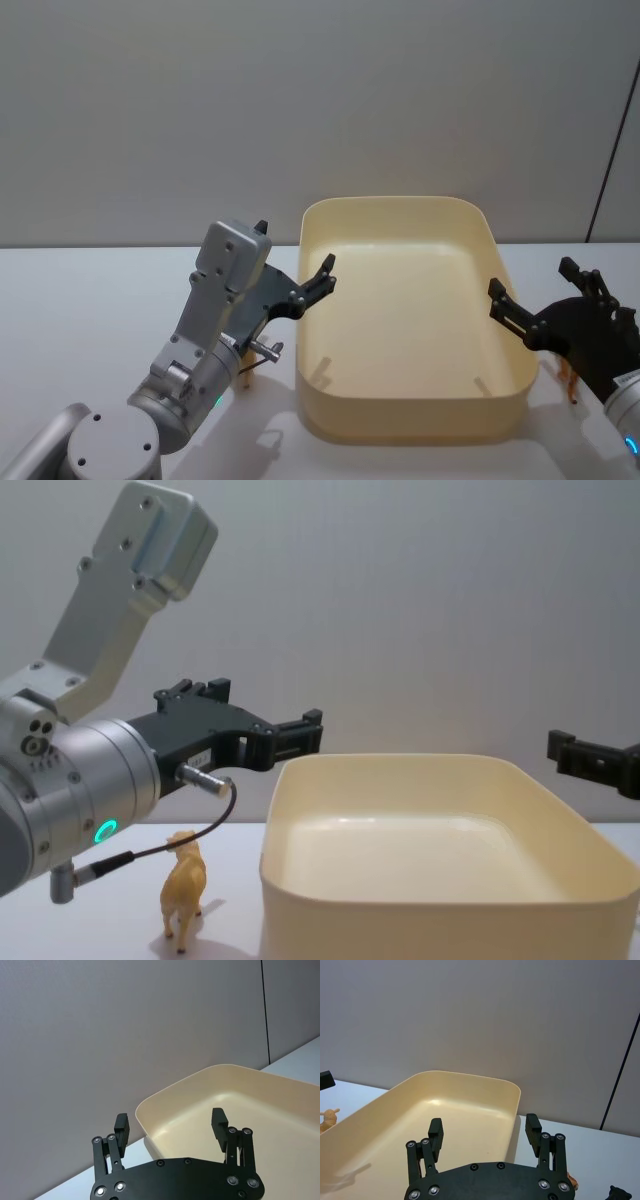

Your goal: Pick up the toy alternately with two hands and place it into the central storage box.

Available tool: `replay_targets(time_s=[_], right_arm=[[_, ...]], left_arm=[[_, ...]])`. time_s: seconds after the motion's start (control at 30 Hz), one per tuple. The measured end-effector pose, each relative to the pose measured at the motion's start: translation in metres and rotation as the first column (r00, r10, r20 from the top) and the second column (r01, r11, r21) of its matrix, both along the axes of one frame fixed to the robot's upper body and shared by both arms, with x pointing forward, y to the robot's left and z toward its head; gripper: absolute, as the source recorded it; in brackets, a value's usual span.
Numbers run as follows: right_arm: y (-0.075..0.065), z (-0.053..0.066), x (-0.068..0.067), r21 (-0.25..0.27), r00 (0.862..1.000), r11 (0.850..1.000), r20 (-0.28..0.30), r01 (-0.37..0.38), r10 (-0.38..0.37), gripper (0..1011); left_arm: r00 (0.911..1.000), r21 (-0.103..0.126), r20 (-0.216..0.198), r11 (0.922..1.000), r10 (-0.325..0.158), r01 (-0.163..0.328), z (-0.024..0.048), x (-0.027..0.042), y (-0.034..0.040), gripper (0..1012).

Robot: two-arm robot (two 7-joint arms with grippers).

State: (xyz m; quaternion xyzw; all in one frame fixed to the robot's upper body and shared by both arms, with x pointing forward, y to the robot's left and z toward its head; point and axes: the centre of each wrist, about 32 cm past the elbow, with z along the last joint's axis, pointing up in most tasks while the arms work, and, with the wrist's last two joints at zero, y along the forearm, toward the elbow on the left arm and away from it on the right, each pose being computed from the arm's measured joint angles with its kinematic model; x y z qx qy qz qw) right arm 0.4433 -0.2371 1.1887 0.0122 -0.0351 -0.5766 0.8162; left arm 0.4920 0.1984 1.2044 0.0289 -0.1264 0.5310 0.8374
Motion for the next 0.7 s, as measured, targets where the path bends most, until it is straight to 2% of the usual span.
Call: replay_targets(time_s=[0.7], right_arm=[[0.0,0.0,0.0,0.0,1.0,1.0,0.0,0.0,0.0,1001]], left_arm=[[1.0,0.0,0.0,1.0,0.0,0.0,0.0,0.0,0.0,1001]])
